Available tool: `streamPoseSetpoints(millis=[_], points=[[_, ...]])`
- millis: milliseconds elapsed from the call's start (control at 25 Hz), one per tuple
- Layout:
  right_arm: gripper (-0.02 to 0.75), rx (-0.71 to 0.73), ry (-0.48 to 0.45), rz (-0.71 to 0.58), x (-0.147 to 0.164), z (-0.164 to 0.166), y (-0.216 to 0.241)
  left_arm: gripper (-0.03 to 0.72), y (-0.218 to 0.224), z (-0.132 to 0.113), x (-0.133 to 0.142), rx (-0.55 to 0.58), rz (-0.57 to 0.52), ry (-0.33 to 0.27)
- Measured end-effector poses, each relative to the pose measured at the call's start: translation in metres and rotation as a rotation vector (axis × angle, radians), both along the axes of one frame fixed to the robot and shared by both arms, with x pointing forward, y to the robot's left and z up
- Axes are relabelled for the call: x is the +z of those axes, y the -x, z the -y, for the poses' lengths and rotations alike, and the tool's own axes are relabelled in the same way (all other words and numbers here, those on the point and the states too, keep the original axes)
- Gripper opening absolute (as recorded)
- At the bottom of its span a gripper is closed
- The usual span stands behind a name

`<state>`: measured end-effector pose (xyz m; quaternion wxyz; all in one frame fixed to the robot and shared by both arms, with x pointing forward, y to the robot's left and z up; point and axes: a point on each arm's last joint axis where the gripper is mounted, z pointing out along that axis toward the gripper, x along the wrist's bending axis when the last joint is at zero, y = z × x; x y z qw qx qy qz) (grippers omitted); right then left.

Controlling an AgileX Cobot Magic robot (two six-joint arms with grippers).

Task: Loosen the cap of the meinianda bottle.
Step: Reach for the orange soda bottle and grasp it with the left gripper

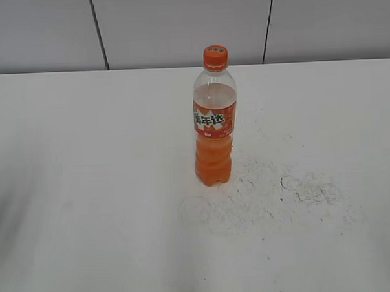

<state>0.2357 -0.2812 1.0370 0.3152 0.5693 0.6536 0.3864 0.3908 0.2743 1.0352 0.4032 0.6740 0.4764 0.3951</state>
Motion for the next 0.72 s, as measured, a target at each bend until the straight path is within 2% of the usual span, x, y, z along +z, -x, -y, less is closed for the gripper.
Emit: streamPoseSetpoints(millis=[360,520,720], points=[[0.544,0.001,-0.002,-0.001,0.0,0.0,0.0,0.239,-0.062,0.043,-0.052,-0.119,0.023,-0.024],[0.544,0.001,-0.002,-0.001,0.0,0.0,0.0,0.239,-0.08,0.053,-0.075,-0.135,0.049,0.037],[0.544,0.0,-0.002,-0.001,0.0,0.0,0.0,0.239,-0.098,0.073,-0.103,-0.298,0.026,0.108]])
